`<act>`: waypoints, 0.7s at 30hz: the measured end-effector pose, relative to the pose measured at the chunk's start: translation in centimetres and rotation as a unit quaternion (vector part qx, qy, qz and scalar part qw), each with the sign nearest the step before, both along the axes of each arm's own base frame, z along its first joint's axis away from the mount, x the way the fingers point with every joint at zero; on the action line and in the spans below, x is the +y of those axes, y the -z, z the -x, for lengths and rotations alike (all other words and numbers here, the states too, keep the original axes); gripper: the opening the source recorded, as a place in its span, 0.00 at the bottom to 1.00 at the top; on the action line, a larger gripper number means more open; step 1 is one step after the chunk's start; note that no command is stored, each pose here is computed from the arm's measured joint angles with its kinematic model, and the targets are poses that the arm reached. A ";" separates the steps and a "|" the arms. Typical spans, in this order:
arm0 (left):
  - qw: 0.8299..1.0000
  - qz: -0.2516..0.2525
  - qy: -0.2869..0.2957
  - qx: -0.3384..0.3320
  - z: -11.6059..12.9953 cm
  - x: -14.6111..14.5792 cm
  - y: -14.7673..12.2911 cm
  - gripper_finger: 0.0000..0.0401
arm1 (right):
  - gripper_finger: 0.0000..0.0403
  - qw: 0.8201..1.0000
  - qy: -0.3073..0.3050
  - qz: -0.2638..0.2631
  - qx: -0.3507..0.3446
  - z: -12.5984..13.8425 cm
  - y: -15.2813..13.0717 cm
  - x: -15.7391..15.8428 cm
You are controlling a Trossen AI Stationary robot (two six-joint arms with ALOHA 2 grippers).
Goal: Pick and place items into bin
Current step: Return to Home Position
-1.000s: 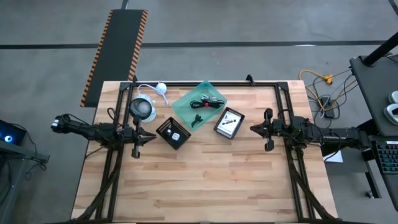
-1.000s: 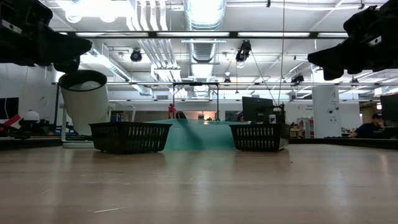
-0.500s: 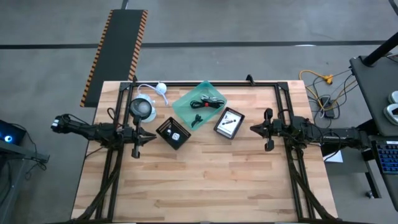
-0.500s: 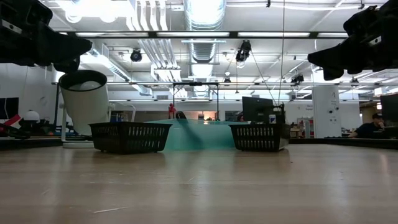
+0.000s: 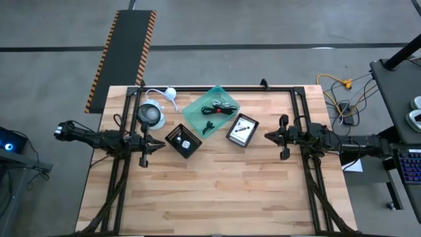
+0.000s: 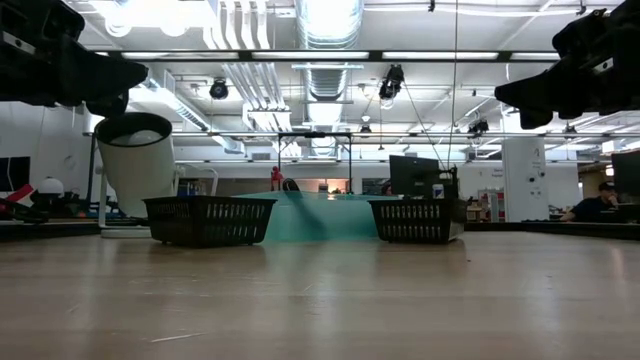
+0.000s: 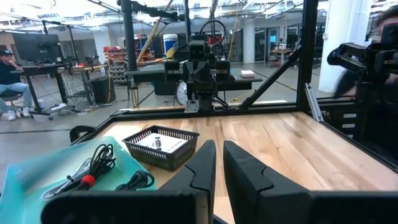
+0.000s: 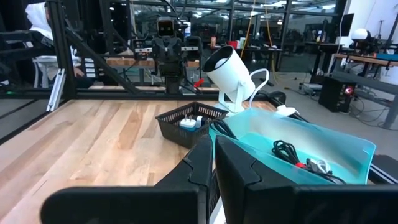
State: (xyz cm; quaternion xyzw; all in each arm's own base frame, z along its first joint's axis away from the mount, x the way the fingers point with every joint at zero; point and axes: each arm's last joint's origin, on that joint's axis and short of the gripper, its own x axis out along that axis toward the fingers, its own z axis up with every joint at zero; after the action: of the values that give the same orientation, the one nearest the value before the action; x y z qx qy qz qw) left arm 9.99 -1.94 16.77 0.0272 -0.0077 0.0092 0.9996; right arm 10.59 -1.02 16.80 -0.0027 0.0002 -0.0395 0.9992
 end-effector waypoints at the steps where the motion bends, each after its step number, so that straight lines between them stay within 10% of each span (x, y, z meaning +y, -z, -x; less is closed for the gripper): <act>1: 1.000 0.000 0.000 0.000 0.0 0.0 0.0 0.04 | 0.02 1.000 0.000 -0.002 0.000 0.0 0.0 0.0; 21: 1.000 0.000 0.000 0.000 0.0 0.0 0.0 0.04 | 0.02 1.000 0.000 0.001 0.000 0.0 0.0 0.0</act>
State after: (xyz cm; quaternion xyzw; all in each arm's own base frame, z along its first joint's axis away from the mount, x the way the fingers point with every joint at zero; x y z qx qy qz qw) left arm 9.99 -1.94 16.77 0.0273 -0.0077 0.0092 0.9996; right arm 10.59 -1.02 16.80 -0.0037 0.0002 -0.0394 0.9992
